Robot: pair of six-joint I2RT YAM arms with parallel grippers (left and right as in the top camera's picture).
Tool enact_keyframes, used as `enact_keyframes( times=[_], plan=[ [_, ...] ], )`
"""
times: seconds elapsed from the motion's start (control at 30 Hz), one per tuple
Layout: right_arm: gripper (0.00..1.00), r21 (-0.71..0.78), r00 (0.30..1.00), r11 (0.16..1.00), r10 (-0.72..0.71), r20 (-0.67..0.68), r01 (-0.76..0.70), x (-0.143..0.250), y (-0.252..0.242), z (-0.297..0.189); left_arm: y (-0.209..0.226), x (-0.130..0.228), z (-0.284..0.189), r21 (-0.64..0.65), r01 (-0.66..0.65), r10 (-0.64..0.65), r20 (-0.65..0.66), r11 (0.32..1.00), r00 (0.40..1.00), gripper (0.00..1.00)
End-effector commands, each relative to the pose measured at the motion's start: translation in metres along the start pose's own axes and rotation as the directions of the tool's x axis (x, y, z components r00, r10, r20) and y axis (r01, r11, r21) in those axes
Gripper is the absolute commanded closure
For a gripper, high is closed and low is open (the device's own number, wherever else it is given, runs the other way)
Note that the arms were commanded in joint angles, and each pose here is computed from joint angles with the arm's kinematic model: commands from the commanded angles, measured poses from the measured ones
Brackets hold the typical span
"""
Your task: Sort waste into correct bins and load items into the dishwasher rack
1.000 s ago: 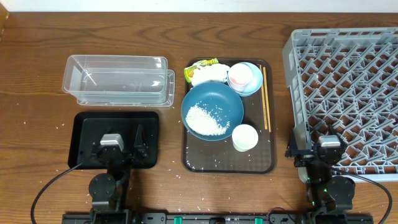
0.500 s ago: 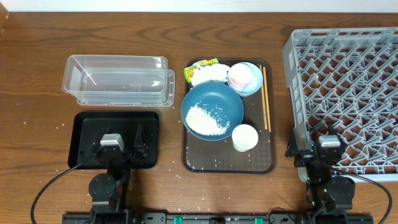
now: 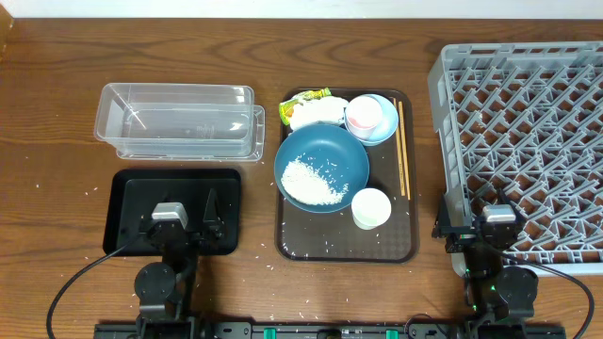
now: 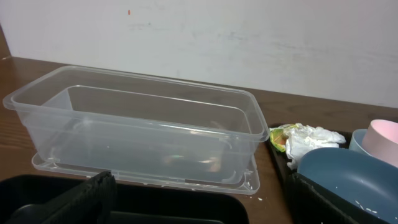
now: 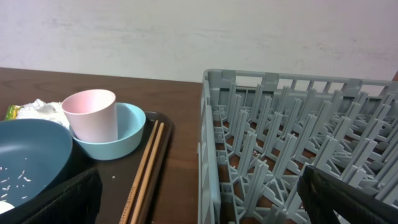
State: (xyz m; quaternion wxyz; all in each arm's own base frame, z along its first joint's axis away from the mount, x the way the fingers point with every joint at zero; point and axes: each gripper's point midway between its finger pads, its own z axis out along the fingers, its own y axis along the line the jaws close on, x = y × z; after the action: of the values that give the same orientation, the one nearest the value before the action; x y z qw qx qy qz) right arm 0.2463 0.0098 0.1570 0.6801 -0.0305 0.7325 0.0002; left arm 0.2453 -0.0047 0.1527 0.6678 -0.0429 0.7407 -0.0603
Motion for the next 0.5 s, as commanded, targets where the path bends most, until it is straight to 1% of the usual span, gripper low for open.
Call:
enact_keyframes(
  times=[0.0, 0.33, 0.37, 0.47],
  plan=[
    [0.01, -0.007, 1.0, 1.0, -0.017, -0.002, 0.017, 0.001, 0.002, 0.0, 0.0, 0.015, 0.0, 0.007, -0.013, 0.014, -0.048, 1.0, 0.999, 0.11],
    [0.01, -0.015, 1.0, 1.0, -0.015, -0.001, 0.015, 0.001, 0.004, 0.0, 0.0, 0.015, 0.0, 0.007, -0.013, 0.014, -0.048, 1.0, 0.999, 0.11],
    [0.01, -0.03, 1.0, 1.0, 0.0, 0.002, 0.001, 0.0, 0.007, 0.0, 0.0, 0.015, 0.0, 0.007, -0.013, 0.014, -0.048, 1.0, 0.999, 0.11],
    [0.01, -0.146, 0.991, 0.981, 0.132, 0.003, -0.13, -0.005, 0.026, -0.002, 0.0, 0.014, 0.0, 0.007, -0.013, 0.014, -0.048, 1.0, 0.999, 0.11]
  ],
)
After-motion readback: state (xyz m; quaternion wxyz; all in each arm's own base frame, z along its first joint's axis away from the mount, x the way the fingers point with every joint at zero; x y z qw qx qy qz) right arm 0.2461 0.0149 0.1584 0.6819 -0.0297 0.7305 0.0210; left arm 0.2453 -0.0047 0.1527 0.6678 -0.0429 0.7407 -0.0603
